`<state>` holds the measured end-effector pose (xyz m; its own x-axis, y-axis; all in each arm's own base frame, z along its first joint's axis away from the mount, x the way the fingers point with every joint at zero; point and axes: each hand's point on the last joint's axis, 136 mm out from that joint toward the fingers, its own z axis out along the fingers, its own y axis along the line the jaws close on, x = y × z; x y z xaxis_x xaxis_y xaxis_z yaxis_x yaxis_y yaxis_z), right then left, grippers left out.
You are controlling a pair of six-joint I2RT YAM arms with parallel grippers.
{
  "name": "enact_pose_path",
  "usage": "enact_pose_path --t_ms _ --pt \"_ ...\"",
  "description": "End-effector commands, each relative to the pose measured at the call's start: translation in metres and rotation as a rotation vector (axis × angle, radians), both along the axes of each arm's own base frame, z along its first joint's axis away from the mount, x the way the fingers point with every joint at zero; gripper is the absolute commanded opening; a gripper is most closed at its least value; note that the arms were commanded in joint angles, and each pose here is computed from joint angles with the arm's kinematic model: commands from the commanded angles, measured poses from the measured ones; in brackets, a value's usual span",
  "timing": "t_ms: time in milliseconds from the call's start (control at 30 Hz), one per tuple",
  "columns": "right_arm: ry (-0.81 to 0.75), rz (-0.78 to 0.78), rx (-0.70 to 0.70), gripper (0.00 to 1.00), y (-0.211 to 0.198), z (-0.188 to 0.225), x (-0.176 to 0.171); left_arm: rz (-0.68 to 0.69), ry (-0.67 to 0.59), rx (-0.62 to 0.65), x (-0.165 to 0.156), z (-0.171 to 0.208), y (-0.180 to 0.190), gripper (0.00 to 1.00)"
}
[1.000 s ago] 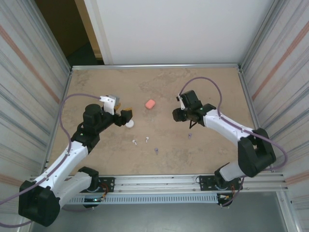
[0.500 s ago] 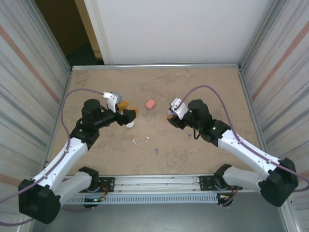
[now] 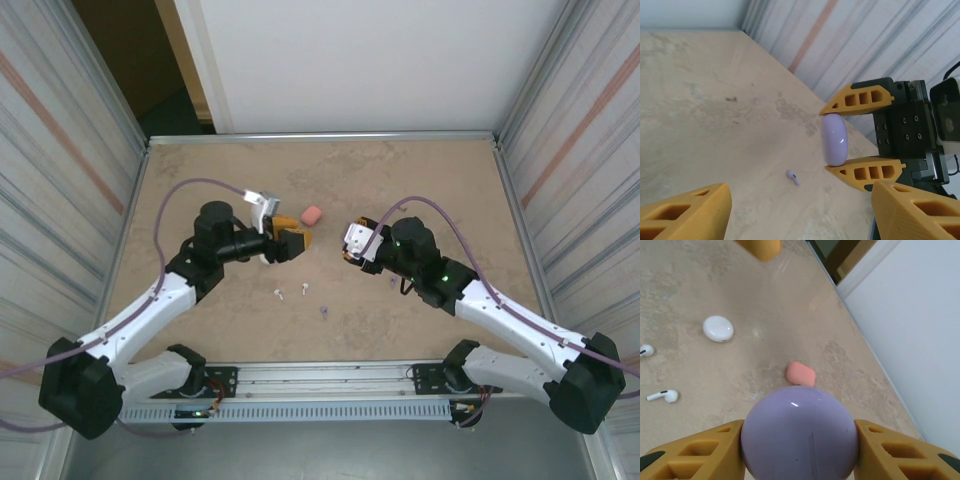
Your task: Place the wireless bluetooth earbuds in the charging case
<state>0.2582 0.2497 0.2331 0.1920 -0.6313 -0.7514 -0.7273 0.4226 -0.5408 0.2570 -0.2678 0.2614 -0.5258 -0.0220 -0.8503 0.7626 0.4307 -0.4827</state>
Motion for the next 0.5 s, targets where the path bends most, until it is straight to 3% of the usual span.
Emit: enact_pose_path --t_ms 0,267,467 --pt "-0.073 0.010 0.015 0.50 0.005 0.018 0.002 -0.047 -0.040 -0.038 -0.002 0.020 -0.020 0.74" --pt "-0.064 0.008 0.006 0.50 0.007 0.014 0.001 -0.079 -0.018 -0.064 0.001 0.012 -0.050 0.70" --pt "-0.062 0.005 -0.002 0.50 0.007 0.012 0.000 -0.120 -0.015 -0.015 -0.004 0.003 -0.066 0.64"
